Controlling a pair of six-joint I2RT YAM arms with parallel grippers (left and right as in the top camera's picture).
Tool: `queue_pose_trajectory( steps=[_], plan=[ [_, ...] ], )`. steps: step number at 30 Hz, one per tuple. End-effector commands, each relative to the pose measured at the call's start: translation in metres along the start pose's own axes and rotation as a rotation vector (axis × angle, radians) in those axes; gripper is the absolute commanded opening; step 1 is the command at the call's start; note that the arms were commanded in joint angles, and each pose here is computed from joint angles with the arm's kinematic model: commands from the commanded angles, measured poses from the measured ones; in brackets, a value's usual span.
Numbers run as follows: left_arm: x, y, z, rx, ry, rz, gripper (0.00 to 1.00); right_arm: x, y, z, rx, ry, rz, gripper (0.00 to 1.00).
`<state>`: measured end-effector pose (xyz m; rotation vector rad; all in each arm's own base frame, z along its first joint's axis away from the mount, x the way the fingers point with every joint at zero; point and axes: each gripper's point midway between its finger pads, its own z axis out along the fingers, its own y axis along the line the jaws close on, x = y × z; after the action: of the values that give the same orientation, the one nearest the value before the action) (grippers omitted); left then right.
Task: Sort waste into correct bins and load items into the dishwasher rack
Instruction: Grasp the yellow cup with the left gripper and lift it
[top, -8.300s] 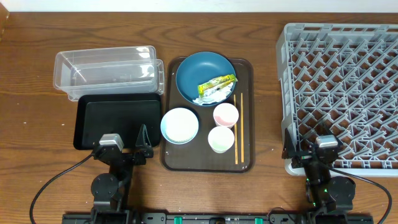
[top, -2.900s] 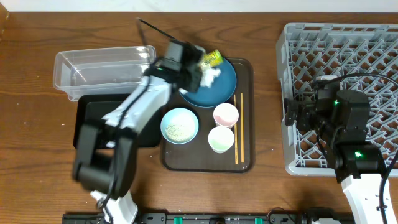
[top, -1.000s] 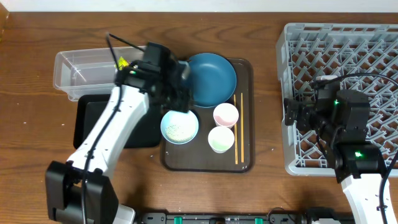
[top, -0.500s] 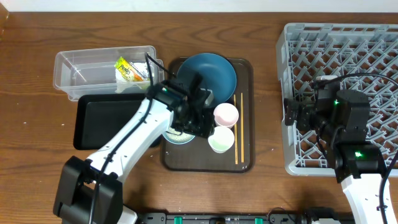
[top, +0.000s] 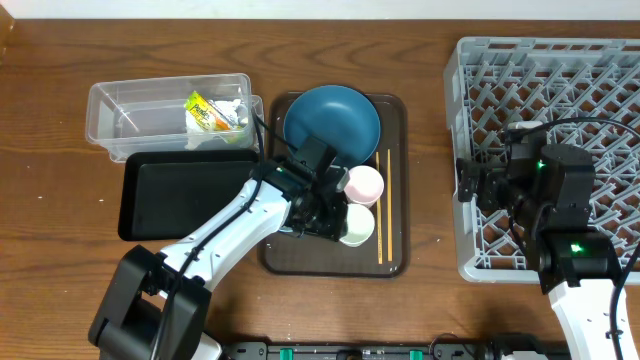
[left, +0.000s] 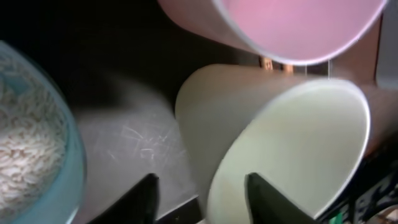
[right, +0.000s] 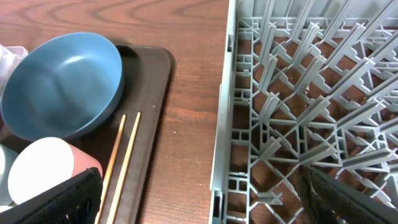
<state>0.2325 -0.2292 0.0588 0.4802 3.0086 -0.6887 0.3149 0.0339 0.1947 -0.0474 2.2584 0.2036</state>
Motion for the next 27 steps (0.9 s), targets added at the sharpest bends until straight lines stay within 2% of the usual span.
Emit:
queue_pose_trajectory(
  steps=[1, 2, 4, 6, 11, 15, 21, 24, 27],
  plan=[
    [0.003, 0.000, 0.004, 0.004, 0.014, -0.014, 0.32, -0.009, 0.004, -0.005, -0.012, -0.020, -0.011, 0.99],
    [0.003, 0.000, 0.004, 0.004, 0.014, -0.014, 0.25, -0.009, 0.004, -0.005, -0.012, -0.019, -0.011, 0.99],
    [0.003, 0.000, 0.004, 0.004, 0.015, -0.016, 0.19, -0.008, 0.004, -0.005, -0.011, -0.017, -0.011, 0.99],
    [0.003, 0.000, 0.004, 0.003, 0.018, -0.041, 0.06, -0.008, 0.004, -0.005, -0.011, -0.016, -0.011, 0.99],
    [0.011, 0.003, -0.003, -0.002, 0.039, -0.084, 0.06, -0.008, 0.004, -0.005, -0.011, -0.016, -0.011, 0.99],
    [0.010, 0.004, -0.031, 0.004, -0.002, -0.111, 0.06, -0.008, 0.004, -0.005, -0.011, -0.017, -0.012, 0.99],
    [-0.021, -0.011, -0.105, 0.174, -0.254, -0.106, 0.06, -0.008, 0.008, -0.004, -0.035, -0.013, -0.011, 0.99],
    [-0.043, -0.011, -0.142, 0.256, -0.410, -0.085, 0.06, -0.006, 0.025, 0.000, -0.136, 0.002, -0.011, 0.99],
    [-0.064, -0.012, -0.165, 0.362, -0.504, -0.074, 0.06, -0.007, 0.045, 0.006, -0.259, 0.009, -0.016, 0.99]
  ],
)
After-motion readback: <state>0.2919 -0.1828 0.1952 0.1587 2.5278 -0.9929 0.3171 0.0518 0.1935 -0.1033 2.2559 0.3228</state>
